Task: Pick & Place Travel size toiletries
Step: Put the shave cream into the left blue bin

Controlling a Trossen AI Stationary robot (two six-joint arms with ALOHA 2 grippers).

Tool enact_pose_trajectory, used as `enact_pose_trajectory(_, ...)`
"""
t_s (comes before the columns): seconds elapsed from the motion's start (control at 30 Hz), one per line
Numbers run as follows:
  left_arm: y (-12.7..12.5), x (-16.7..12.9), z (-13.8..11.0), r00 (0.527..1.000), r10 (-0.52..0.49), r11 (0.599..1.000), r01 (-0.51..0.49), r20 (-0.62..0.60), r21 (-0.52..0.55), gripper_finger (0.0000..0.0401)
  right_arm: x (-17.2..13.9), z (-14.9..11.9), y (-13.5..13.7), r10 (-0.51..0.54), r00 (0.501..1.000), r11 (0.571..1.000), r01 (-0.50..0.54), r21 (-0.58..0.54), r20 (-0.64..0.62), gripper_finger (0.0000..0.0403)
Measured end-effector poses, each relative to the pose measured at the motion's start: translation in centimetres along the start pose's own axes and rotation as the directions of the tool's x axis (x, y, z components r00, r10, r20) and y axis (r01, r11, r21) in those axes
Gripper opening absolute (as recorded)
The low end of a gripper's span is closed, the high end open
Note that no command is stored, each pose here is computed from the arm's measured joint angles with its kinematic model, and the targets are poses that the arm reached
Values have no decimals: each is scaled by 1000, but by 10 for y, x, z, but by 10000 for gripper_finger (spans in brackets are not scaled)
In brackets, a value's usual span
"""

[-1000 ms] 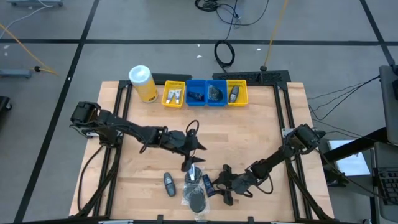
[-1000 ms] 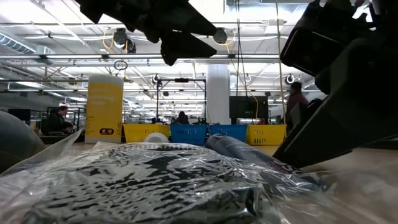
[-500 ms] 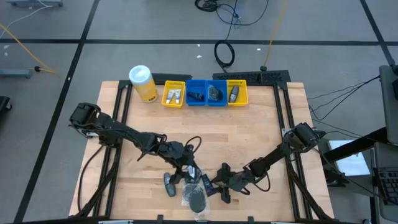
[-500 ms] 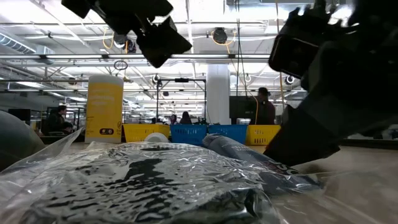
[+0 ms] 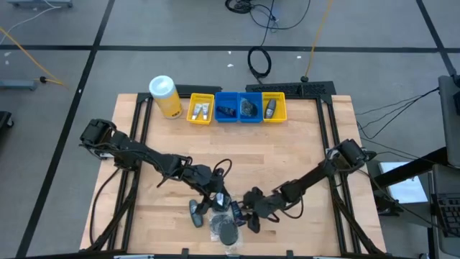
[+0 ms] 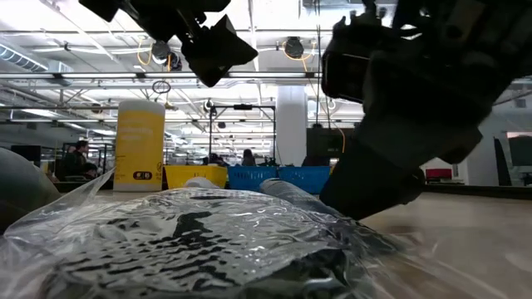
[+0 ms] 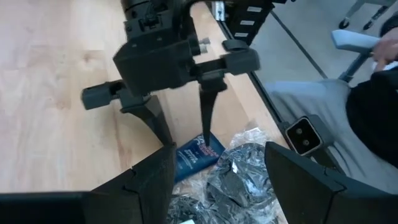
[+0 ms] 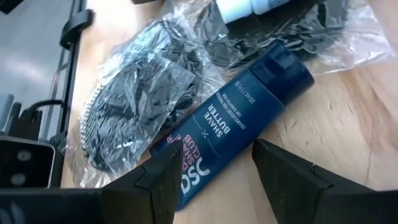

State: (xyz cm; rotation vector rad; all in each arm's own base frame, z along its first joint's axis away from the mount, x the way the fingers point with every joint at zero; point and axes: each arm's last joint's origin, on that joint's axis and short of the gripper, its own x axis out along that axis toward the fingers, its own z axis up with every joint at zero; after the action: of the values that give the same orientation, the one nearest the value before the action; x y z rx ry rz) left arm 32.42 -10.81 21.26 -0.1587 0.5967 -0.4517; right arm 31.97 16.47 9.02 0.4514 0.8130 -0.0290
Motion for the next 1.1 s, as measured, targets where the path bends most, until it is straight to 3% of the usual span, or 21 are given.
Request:
enact_pose_trajectory(0.2, 0, 0, 0, 1000, 15, 1000, -15, 2, 0, 243, 1, 14, 8, -16, 999, 997, 19, 71, -42, 196)
enact_pose_trajectory(0.43, 1, 0, -2, 999, 27, 1000, -27, -17, -4, 243, -1, 34, 9, -130, 982, 978, 150, 146, -133, 188)
enact_pose_trajectory(0.7, 3, 0, -4, 997, 68, 998, -69, -37, -6, 243, 1, 51, -3, -125, 984, 948, 156, 276, -127, 170)
enact_pose_trajectory(0.97, 3, 0, -7, 995, 73, 997, -74, -62, -10, 243, 2, 55, -8, -104, 984, 956, 138, 257, -143, 167)
enact_pose_trajectory(1.1, 3, 0, -7, 995, 74, 997, -75, -68, -12, 243, 2, 55, -8, -107, 984, 961, 139, 240, -143, 123)
